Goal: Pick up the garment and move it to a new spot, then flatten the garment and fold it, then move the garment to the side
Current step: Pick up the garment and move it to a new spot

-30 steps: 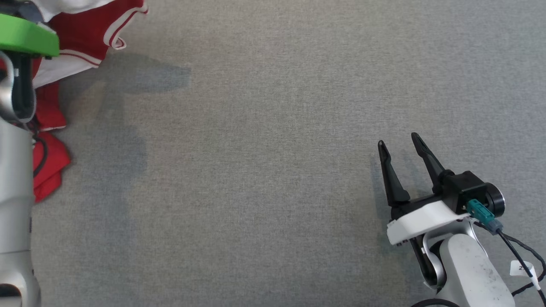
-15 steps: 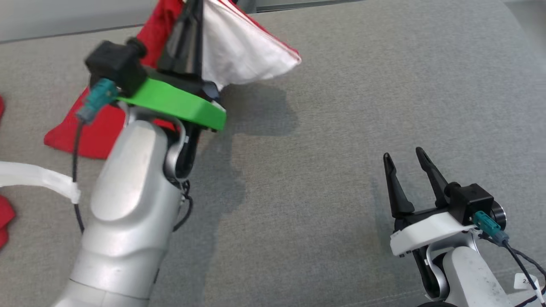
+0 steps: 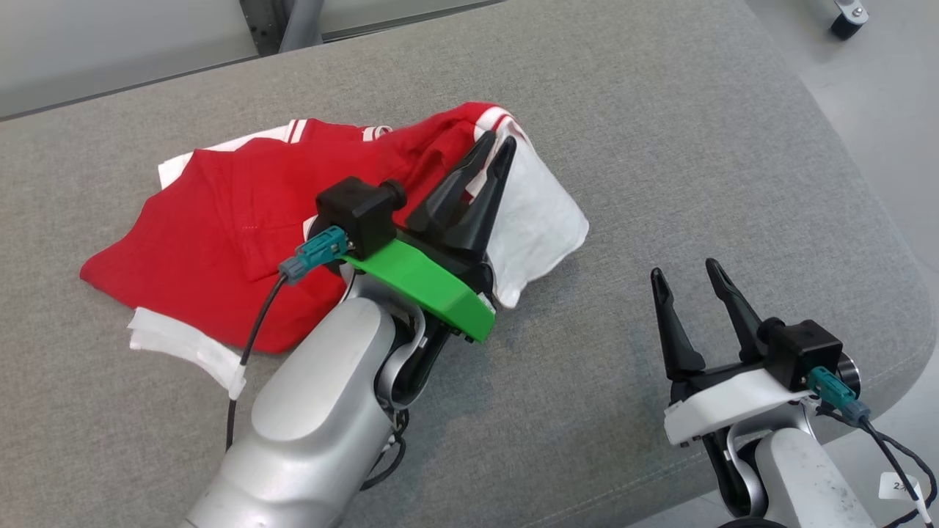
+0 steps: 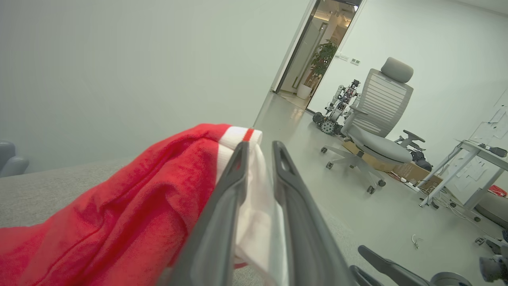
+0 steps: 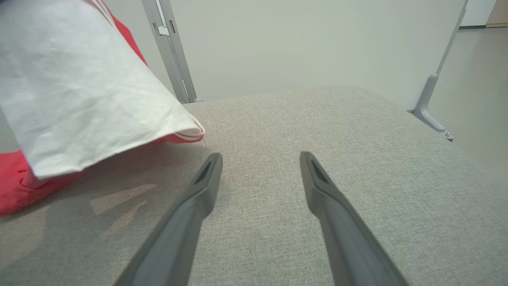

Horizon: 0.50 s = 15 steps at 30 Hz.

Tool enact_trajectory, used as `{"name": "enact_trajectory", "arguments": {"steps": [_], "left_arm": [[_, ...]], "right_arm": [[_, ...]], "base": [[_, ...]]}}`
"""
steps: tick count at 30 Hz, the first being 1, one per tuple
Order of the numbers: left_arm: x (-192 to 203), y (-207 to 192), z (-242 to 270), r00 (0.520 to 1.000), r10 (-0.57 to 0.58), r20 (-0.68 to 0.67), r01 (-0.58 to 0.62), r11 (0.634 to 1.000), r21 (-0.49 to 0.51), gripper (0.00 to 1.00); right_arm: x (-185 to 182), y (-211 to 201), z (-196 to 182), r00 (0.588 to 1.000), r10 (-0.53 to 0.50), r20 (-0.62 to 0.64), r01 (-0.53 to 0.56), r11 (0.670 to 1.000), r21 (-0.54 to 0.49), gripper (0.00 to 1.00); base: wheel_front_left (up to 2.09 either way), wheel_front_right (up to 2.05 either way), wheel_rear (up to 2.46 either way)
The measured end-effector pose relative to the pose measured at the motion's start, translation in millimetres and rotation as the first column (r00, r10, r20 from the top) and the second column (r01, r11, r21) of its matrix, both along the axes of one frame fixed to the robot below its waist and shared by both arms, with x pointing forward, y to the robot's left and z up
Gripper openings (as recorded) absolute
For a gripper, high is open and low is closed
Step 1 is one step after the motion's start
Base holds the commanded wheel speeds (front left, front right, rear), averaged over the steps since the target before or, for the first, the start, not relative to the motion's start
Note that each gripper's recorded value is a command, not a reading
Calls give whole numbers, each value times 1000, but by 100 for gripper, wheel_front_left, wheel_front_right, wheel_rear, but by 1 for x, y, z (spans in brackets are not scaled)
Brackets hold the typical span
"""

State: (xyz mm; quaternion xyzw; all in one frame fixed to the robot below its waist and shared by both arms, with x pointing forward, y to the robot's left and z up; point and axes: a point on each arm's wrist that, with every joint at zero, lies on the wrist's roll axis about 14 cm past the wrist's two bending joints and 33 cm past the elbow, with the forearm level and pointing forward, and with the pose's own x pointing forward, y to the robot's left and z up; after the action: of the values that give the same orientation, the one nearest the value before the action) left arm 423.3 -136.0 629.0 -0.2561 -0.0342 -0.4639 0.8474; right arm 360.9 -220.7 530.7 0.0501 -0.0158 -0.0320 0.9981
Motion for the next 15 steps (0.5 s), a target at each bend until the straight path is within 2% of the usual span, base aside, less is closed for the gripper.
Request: {"name": "enact_trajectory", "arguments": {"steps": [4,8,11,15], "left_arm": [[10,15,-33,996,82,-32,-79,993,89,100],[15,52,-58,975,218,-37,-210,964,163,100],[19,90,-75,941,337,-37,-321,922,217,100],[17,144,-92,875,484,-22,-460,844,276,100]], "right_arm": [[1,-4,0,1000,-12,1,12,1000,2,100],[2,-1,1,1000,-3,8,3,1000,5,100],[5,7,4,1000,20,19,-20,1000,9,100],[8,19,8,998,56,32,-56,998,12,100]], "base": [[0,0,0],[0,0,0],[0,0,0],[0,0,0]]}}
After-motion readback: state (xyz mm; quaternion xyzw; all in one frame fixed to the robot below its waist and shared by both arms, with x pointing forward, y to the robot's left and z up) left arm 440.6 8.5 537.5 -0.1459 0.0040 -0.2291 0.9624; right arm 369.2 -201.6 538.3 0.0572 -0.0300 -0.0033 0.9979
